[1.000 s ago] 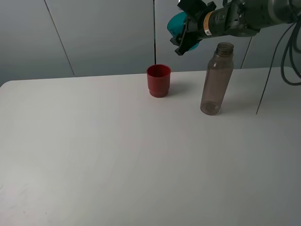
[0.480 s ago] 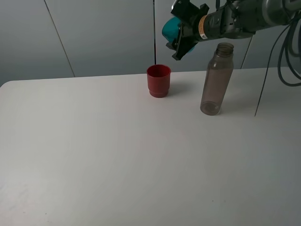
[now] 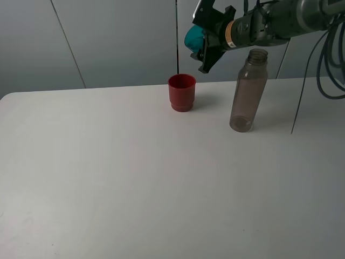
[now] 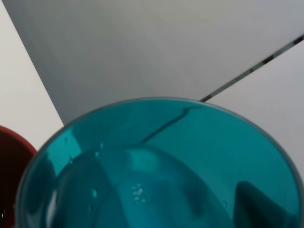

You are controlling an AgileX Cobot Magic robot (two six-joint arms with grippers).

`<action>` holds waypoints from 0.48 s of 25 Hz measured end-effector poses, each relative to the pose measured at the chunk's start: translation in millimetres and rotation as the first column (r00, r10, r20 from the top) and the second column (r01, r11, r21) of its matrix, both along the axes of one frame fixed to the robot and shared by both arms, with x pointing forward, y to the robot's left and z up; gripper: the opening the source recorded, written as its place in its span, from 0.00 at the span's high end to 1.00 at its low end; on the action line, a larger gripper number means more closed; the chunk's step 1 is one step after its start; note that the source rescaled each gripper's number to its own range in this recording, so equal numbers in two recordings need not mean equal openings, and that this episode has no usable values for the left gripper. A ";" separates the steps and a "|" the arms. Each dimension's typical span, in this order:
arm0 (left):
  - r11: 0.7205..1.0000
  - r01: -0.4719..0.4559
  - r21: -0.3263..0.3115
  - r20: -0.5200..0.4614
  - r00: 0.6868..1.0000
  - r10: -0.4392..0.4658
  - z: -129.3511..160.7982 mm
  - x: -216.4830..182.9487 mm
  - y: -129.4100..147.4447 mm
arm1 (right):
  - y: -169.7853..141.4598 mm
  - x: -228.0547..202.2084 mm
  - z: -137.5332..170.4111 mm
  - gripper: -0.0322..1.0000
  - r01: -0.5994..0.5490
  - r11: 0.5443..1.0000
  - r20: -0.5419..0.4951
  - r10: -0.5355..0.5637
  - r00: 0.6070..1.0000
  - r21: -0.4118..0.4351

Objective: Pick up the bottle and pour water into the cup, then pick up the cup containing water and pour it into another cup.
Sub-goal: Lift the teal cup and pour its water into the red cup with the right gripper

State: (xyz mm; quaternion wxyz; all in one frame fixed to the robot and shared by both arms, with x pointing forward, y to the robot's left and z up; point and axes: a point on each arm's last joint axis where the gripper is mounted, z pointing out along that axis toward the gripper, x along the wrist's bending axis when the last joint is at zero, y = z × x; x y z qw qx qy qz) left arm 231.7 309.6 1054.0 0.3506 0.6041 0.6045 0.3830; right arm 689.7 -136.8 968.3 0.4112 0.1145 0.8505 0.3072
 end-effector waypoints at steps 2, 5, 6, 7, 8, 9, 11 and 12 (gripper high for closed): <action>1.000 0.000 0.000 0.000 1.000 0.000 0.0 0.0 0.0 | 0.0 0.0 0.0 0.88 -0.008 1.000 0.007 0.008 1.000 -0.012; 1.000 0.000 0.000 0.000 1.000 0.000 0.0 0.0 0.0 | 0.1 0.2 0.5 0.88 -0.010 1.000 0.011 0.011 1.000 -0.017; 1.000 0.000 0.000 0.000 1.000 0.000 0.0 0.0 0.0 | 0.1 0.2 0.5 0.88 -0.011 1.000 0.012 0.012 1.000 -0.018; 1.000 0.000 0.000 0.000 1.000 0.000 0.0 0.0 0.0 | 0.2 0.6 1.2 0.88 -0.015 1.000 0.017 0.016 1.000 -0.024; 1.000 0.000 0.000 0.000 1.000 0.000 0.0 0.0 0.0 | 0.3 0.9 1.8 0.88 -0.018 0.999 0.022 0.019 1.000 -0.029; 1.000 0.000 0.000 0.000 1.000 0.000 0.0 0.0 0.0 | 0.5 1.4 2.9 0.88 -0.023 0.999 0.029 0.024 0.999 -0.036; 1.000 0.000 0.000 0.000 1.000 0.000 0.0 0.0 0.0 | 0.6 1.7 3.5 0.88 -0.028 0.999 0.036 0.029 0.999 -0.044; 1.000 0.000 0.000 0.000 1.000 0.000 0.0 0.0 0.0 | 0.6 1.7 3.5 0.88 -0.030 0.998 0.038 0.032 0.999 -0.048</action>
